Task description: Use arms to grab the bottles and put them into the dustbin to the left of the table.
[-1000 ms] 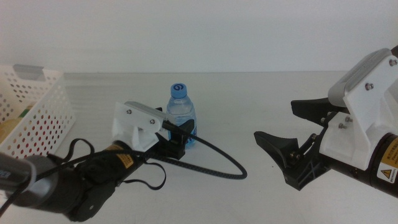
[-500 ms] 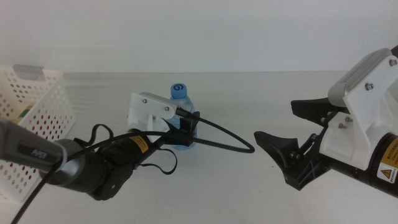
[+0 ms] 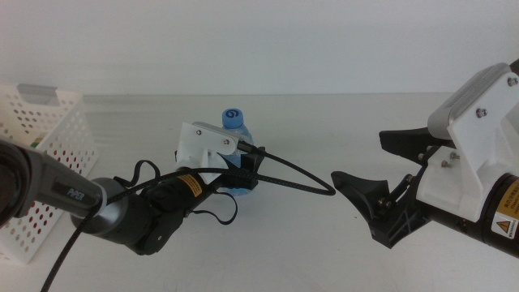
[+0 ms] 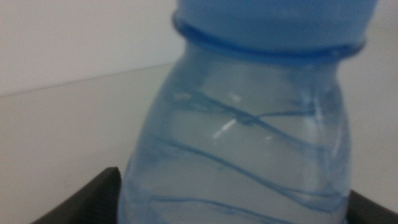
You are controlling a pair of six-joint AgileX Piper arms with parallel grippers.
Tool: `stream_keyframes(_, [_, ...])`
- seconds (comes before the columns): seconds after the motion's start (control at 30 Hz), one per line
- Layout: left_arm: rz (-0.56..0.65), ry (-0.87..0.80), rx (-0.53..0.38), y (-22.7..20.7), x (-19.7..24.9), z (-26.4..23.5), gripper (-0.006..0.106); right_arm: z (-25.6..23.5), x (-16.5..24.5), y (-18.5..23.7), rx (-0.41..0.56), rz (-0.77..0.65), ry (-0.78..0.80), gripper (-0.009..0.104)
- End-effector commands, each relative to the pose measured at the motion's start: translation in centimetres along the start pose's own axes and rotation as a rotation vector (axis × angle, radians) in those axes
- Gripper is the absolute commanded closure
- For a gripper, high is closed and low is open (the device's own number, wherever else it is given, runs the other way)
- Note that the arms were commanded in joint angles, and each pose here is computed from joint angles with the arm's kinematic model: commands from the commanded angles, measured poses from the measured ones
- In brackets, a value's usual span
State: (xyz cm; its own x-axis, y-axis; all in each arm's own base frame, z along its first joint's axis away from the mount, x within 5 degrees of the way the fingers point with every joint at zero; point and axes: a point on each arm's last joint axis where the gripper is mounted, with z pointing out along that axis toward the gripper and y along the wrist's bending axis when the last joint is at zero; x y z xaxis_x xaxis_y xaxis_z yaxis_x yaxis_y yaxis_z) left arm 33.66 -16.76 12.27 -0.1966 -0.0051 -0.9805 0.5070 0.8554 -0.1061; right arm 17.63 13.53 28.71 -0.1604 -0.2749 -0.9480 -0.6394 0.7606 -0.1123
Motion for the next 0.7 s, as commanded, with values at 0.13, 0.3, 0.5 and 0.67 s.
stream_keyframes(0.13, [-0.003,-0.141,0.03,-0.6,-3.0,0.0,0.048,-0.5,-1.7,-0.1,0.0,-0.02,-0.108,0.019])
stream_keyframes(0.3, [0.026,-0.049,0.041,-0.8,-3.2,-0.2,0.086,-0.5,-1.7,-0.1,0.0,-0.02,-0.108,0.019])
stream_keyframes(0.5, [0.035,-0.035,0.024,-1.1,-5.7,-2.3,0.105,-0.5,-1.7,-0.1,0.0,-0.02,-0.108,0.019])
stream_keyframes(0.67, [0.041,-0.008,0.003,-1.5,-8.4,-4.8,0.105,-0.5,-1.7,-0.1,0.0,-0.02,-0.108,0.019])
